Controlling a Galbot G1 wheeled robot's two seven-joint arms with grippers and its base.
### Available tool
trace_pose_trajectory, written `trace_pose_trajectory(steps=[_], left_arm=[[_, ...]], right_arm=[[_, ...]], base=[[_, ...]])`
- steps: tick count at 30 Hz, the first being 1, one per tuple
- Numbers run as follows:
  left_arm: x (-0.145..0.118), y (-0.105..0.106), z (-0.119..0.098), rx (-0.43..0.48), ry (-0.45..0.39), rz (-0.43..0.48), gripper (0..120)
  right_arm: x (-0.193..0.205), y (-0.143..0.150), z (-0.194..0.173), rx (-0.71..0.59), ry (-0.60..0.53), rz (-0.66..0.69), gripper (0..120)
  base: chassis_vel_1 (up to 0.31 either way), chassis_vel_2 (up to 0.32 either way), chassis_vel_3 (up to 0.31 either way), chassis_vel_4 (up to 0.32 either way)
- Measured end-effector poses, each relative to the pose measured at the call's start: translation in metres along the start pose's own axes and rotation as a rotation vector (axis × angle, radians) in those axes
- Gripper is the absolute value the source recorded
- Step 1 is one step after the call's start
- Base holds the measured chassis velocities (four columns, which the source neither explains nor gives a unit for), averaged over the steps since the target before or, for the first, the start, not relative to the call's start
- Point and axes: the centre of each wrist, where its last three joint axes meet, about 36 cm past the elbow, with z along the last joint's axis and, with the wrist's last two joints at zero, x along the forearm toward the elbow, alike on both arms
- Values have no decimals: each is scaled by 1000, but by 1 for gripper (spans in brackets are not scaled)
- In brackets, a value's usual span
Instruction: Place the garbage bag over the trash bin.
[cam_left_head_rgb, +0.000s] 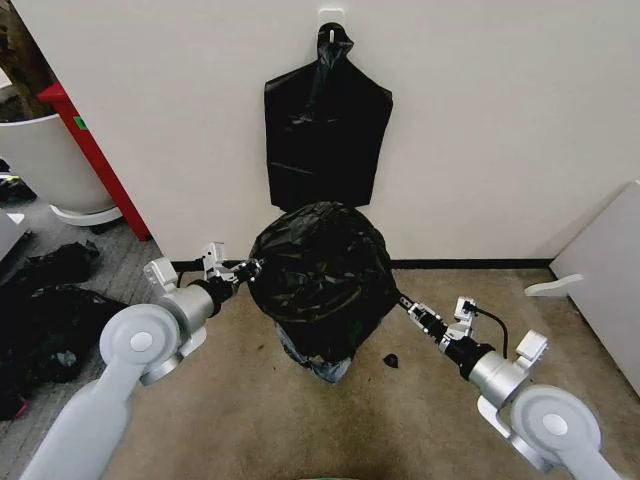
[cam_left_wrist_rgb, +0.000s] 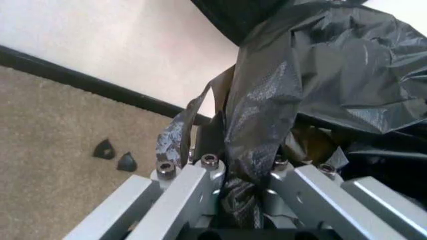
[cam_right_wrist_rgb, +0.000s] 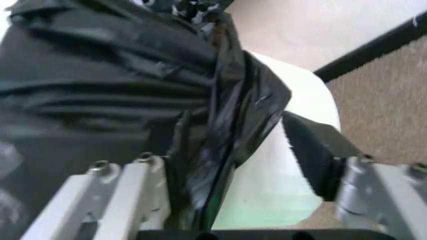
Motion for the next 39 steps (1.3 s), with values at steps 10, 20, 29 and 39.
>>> trace_pose_trajectory(steps=[10,20,29,39], left_arm=[[-1,4,12,-119,-28,-90,3],[-5,6,29,-331,-79,-154,3],[-2,-1,33,-386,-108,-141,3],[0,-1,40,-432,-122,-142,3]], right_arm=[[17,57,-32,234,-78,-30,92],[3,120,-58,584,-8,-23,100],[-28,147,-57,660,157,-49,68],[-76,183,-36,699,292,-5,34]], base=[[0,0,0,0],[0,0,0,0],[0,0,0,0],[0,0,0,0]])
